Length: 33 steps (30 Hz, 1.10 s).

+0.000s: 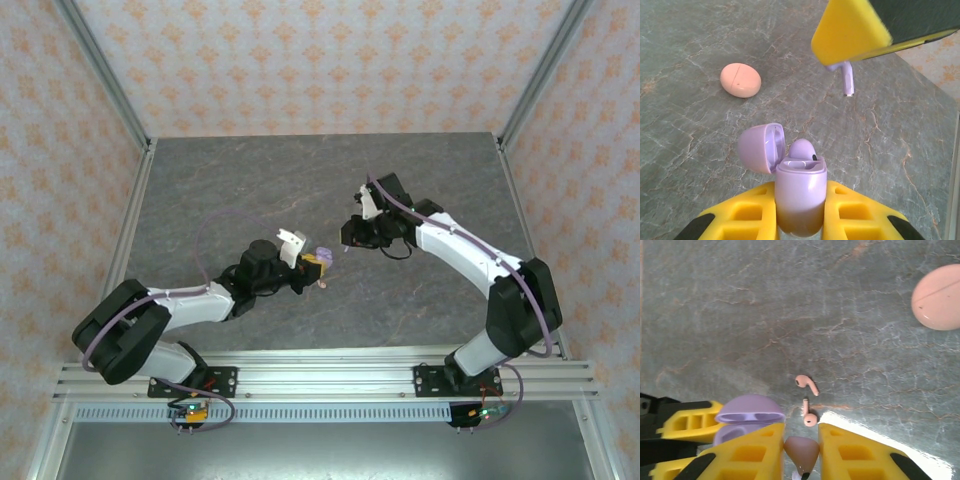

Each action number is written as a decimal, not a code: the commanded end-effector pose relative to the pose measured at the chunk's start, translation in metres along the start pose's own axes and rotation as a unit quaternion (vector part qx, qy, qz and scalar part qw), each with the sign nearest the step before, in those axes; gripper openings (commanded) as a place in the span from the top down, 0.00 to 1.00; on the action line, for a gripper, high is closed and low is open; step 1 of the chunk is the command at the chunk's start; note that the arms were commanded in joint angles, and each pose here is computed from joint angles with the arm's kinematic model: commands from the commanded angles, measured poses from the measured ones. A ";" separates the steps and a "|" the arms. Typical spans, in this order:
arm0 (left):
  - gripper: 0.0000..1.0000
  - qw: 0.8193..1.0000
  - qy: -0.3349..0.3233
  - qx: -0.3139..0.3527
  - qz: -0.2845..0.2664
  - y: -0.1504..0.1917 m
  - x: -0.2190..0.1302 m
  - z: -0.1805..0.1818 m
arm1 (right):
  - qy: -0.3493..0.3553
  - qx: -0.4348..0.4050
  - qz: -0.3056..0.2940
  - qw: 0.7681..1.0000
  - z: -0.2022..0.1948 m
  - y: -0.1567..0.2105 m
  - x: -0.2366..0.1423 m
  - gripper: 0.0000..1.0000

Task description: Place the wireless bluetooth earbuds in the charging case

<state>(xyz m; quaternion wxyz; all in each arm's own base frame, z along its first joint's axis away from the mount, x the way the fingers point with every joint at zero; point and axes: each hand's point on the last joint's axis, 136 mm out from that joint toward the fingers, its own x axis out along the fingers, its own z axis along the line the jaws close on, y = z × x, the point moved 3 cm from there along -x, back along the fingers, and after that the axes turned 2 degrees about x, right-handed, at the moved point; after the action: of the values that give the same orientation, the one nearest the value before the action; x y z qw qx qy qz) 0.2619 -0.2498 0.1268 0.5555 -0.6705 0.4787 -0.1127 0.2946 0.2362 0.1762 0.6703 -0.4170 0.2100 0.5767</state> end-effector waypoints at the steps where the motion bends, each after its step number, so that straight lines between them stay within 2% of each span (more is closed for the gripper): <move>1: 0.81 0.999 0.027 0.023 -0.026 -0.013 0.002 -0.011 | -0.035 -0.021 -0.018 0.999 0.021 -0.006 -0.010 0.77; 13: 0.81 0.999 0.033 0.001 -0.024 -0.022 0.012 -0.012 | -0.065 -0.027 -0.026 0.997 0.041 -0.011 -0.010 0.77; 33: 0.81 0.997 0.045 -0.037 -0.041 -0.039 0.019 -0.016 | -0.041 -0.026 -0.040 0.998 0.036 -0.014 -0.005 0.77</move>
<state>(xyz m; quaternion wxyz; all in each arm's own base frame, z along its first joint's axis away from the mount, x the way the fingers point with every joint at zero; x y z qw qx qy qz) 0.2773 -0.2668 0.1390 0.5145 -0.6978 0.4846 -0.1161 0.2913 0.2594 0.1923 0.6769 -0.4106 0.1676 0.5875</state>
